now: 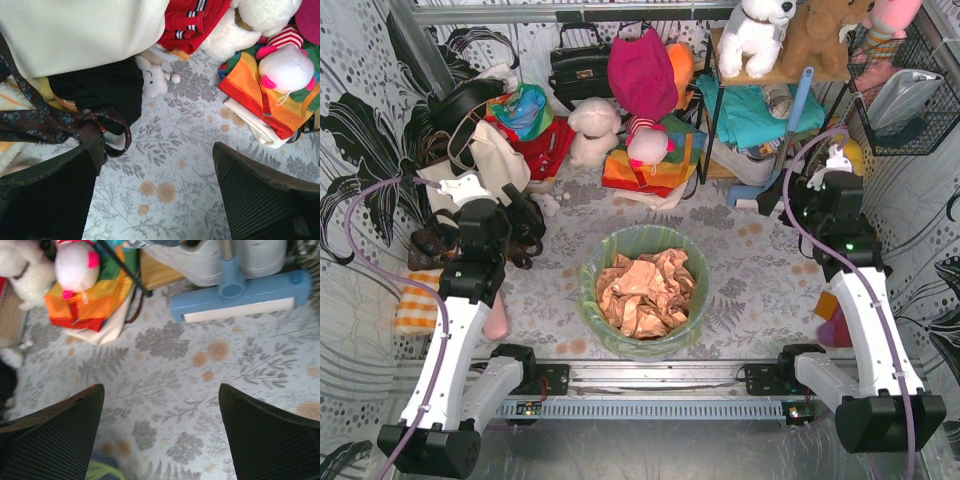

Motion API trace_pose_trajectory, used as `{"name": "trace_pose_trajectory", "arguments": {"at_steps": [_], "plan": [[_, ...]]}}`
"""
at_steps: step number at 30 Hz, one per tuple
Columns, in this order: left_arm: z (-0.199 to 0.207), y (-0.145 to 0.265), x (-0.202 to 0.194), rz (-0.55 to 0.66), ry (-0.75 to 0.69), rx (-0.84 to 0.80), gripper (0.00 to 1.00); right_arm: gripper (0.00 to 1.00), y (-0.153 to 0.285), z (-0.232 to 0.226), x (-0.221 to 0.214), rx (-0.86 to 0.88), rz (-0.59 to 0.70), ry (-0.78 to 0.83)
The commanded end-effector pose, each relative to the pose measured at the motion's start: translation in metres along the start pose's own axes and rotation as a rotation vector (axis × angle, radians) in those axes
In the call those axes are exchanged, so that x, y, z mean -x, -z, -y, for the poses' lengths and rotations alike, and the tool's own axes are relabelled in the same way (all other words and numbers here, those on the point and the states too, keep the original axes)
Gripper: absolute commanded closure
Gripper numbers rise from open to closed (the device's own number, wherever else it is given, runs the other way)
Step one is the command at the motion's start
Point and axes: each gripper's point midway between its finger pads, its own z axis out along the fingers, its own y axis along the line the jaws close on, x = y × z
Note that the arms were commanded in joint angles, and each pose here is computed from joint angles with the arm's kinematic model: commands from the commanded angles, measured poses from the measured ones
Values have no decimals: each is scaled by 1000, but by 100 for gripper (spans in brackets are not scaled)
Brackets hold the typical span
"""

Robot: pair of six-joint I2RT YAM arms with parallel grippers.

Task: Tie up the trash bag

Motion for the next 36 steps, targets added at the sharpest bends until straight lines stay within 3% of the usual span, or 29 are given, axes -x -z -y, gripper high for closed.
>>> {"name": "trace_pose_trajectory", "arguments": {"at_steps": [1, 10, 17, 36], "plan": [[8, 26, 6, -70, 18, -24, 2, 8, 23, -31, -15, 102, -209, -106], [42, 71, -6, -287, -3, -206, 2, 18, 70, -72, -13, 239, -366, -224], [60, 103, -46, -503, -26, -323, 1, 27, 106, -94, -18, 298, -450, -236], [99, 157, -48, -590, -42, -381, 19, 34, 135, -159, -79, 332, -638, -131]]}}
